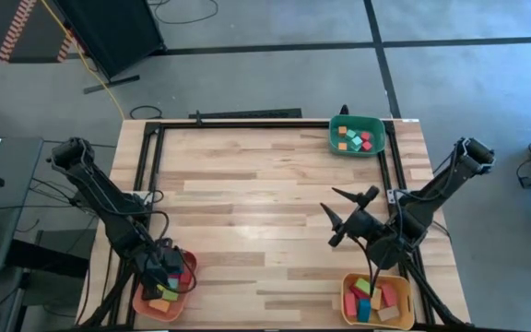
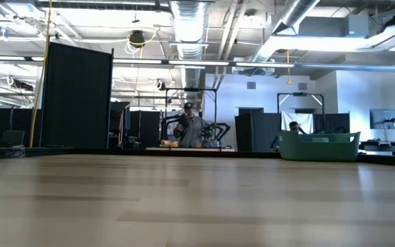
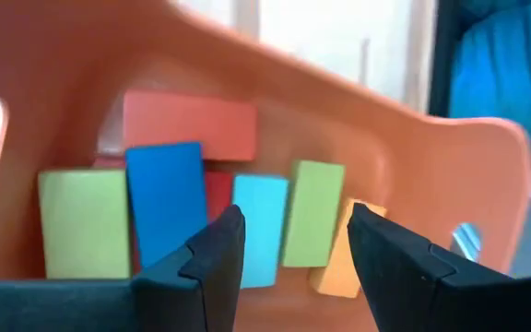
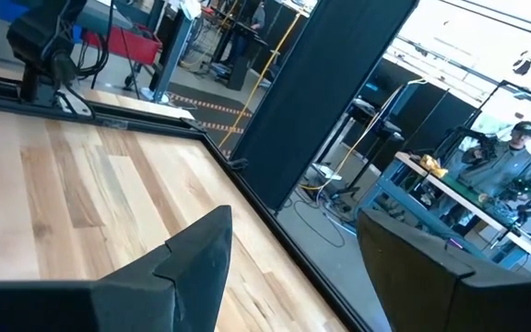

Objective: Sort blocks by size
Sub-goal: Return to Home Position

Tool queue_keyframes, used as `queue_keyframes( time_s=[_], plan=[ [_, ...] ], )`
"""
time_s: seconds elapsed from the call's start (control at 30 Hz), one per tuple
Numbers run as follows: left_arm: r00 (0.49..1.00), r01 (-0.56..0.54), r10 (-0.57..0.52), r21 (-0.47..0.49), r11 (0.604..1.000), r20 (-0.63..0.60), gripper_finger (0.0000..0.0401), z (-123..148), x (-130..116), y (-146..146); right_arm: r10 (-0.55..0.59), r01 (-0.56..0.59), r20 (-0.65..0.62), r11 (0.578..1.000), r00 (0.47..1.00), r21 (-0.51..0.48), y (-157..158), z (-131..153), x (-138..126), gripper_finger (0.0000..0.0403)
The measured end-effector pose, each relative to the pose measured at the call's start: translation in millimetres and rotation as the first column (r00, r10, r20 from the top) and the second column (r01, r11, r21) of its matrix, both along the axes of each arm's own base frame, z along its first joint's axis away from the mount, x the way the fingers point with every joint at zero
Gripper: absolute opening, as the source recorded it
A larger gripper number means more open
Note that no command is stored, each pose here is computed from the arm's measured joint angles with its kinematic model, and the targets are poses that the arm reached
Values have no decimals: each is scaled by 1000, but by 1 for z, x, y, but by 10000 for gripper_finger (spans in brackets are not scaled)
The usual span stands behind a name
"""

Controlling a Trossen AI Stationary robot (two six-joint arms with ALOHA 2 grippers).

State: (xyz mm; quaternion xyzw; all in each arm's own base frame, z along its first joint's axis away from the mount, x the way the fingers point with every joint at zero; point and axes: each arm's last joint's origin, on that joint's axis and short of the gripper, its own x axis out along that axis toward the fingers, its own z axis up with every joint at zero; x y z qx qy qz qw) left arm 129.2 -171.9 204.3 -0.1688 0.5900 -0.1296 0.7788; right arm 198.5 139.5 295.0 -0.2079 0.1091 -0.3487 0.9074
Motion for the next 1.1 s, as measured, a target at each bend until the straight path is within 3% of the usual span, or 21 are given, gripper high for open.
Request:
queue_keyframes(
  time_s=[0.53, 1.1],
  plan=[
    [978, 31, -35, 22, 999, 204, 186, 32, 4, 3, 1, -2, 12, 1000, 1000, 12, 0, 1, 0, 265],
    [933, 33, -83, 146, 989, 351, 186, 45, 20, 33, 32, -32, -1, 999, 999, 34, -1, 0, 3, 265]
  ],
)
